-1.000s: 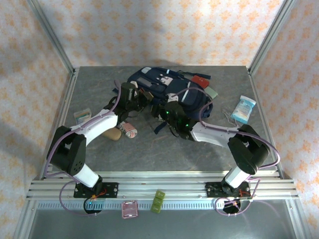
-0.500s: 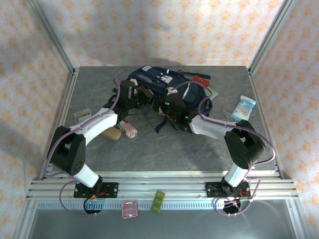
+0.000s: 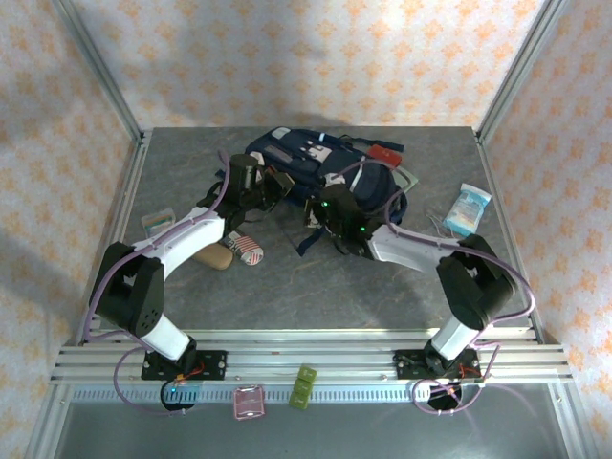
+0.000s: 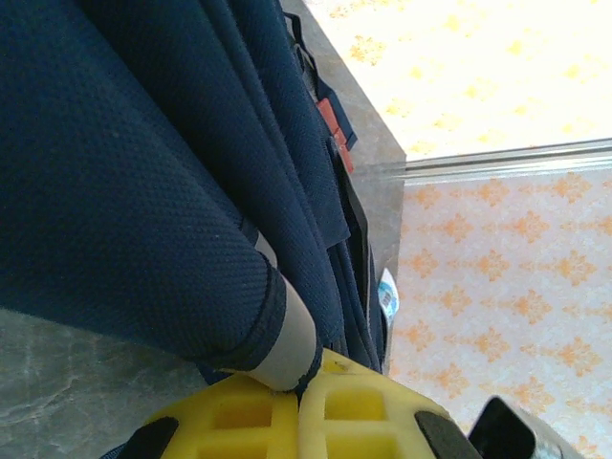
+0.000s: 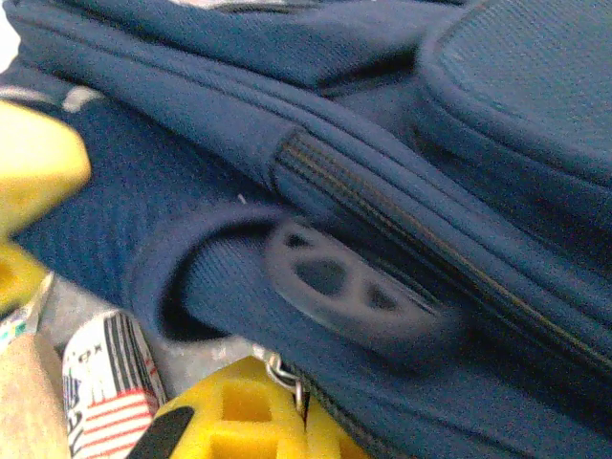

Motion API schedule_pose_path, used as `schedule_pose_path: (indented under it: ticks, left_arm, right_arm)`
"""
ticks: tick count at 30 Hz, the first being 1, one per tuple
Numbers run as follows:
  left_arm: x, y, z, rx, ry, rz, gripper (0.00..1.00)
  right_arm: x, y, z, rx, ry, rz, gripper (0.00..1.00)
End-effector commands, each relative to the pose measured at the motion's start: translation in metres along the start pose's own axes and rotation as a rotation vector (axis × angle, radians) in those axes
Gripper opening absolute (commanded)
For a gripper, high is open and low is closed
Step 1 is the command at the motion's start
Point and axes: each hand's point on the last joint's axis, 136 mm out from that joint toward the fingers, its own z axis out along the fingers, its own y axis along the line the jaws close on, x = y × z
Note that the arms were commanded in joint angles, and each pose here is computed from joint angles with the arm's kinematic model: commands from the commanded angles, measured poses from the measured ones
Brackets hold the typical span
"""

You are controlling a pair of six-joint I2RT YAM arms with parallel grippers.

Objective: Pack the student bag

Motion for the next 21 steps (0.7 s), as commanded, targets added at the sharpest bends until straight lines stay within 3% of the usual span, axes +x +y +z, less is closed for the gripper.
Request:
schedule_pose_path:
  ticks: [1, 7, 15, 18, 21]
  left_arm:
    - [-0.031, -0.013, -0.016, 0.042, -0.123, 0.083, 0.0]
    - [-0.034, 0.036, -0.012, -0.086, -0.15, 0.115, 0.0]
    - [-0.065, 0.08, -0.021, -0.205, -0.216, 0.17, 0.0]
    - [-0.081, 0.087, -0.021, -0.234, -0.246, 0.192, 0.0]
    - [-0.093, 0.088, -0.013, -0.25, -0.254, 0.207, 0.0]
  right_arm:
    - [0.026, -0.038, -0.021, 0.11, 0.088, 0.003, 0.0]
    - [0.059, -0.085, -0.055, 0.211, 0.144, 0.03, 0.0]
    - [0.077, -0.161, -0.104, 0.409, 0.156, 0.064, 0.0]
    - [0.078, -0.164, -0.107, 0.426, 0.167, 0.033, 0.0]
    - [0.069, -0.132, -0.102, 0.349, 0.136, -0.041, 0.0]
